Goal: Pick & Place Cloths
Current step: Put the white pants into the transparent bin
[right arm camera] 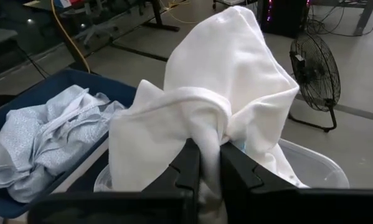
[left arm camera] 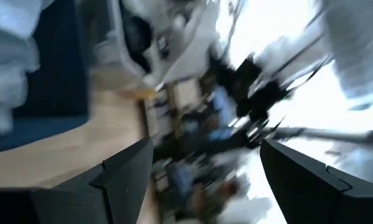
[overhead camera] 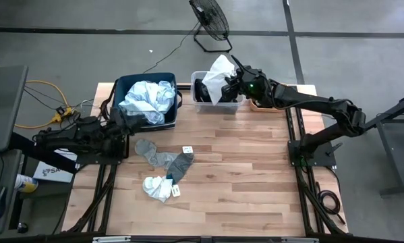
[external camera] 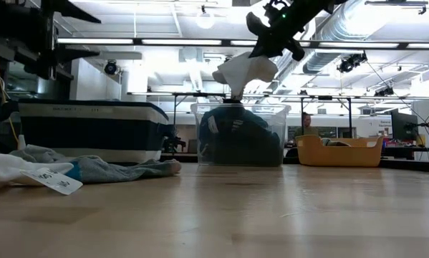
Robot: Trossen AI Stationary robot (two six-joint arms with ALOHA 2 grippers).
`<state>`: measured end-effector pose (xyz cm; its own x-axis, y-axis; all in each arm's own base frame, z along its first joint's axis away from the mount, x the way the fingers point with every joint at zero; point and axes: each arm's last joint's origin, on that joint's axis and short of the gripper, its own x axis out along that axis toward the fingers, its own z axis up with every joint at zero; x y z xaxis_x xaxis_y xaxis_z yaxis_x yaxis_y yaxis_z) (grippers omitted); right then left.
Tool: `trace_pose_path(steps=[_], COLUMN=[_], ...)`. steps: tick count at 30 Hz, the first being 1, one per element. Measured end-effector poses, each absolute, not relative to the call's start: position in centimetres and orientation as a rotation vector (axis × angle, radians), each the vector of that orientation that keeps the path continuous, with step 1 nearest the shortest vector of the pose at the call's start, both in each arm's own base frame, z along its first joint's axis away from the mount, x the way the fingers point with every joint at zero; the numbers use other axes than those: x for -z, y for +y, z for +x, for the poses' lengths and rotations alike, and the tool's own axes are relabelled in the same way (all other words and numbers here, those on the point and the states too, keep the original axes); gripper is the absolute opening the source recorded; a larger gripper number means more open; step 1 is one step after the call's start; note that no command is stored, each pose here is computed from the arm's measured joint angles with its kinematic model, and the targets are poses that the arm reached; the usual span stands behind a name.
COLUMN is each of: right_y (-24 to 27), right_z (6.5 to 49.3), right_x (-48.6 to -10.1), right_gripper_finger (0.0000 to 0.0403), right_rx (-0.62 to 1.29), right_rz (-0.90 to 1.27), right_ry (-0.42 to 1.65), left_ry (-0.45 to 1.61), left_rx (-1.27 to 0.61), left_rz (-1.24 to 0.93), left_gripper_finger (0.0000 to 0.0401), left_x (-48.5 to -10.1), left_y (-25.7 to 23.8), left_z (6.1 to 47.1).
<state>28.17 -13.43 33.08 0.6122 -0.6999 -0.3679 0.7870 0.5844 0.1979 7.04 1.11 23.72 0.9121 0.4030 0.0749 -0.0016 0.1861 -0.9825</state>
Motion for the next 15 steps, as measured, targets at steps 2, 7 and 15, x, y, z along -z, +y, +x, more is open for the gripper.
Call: trace_pose_path(steps=[2,7,15], right_y=[-13.4,-13.4,-13.4], right_z=[28.2,28.2,28.2], right_x=[-33.1,-33.1,-33.1], right_gripper_finger=[0.0027,0.0027,0.0027], right_rx=[0.88,0.879,0.862], right_rz=[0.359,0.359,0.364], right_ry=[0.263,0.263,0.265], left_ry=[-0.274,-0.076,0.095], left_rx=[-0.292,-0.194,-0.164], left_rz=[-1.288,-1.032,-0.443], left_gripper_finger=[0.029,0.029,0.029], left_x=[-23.3,-22.7,-21.7], left_y=[1.0,0.5,0.3], left_z=[7.1,7.3,7.3])
